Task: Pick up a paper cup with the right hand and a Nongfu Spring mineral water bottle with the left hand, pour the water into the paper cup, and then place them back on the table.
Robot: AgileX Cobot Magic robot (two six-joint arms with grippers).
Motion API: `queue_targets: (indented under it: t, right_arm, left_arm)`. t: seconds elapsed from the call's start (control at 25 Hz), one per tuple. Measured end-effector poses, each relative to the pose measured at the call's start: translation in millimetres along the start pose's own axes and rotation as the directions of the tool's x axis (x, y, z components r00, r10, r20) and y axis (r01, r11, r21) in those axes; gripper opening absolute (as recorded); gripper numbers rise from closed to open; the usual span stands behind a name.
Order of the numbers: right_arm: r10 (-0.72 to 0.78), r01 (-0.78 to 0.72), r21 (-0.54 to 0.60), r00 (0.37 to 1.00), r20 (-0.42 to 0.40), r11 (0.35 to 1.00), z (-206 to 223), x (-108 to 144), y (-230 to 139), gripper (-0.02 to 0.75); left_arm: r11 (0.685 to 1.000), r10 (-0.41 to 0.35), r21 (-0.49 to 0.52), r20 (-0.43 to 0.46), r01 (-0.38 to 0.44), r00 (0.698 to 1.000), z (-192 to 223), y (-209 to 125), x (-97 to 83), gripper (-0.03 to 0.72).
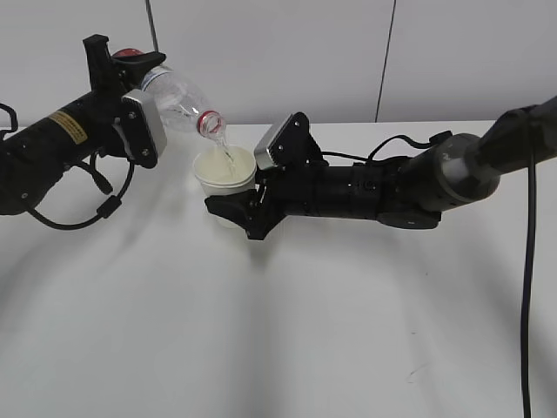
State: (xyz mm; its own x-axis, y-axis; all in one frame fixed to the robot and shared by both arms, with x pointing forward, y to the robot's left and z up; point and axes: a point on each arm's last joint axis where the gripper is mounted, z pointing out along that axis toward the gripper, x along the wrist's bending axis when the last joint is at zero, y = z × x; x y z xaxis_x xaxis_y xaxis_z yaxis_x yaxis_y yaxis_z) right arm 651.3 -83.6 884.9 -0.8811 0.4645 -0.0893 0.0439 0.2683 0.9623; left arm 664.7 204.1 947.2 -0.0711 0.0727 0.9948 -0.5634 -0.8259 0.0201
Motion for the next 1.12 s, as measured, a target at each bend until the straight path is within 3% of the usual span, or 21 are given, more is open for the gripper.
queue_targets:
  t: [1.12]
  right_arm:
    - [0.023, -0.023, -0.011, 1.0, 0.02, 1.0, 0.2, -1.8, 0.3, 0.54]
  left_arm:
    - [1.0, -0.017, 0.0, 0.0, 0.017, 1.0, 0.0, 0.0, 0.0, 0.386]
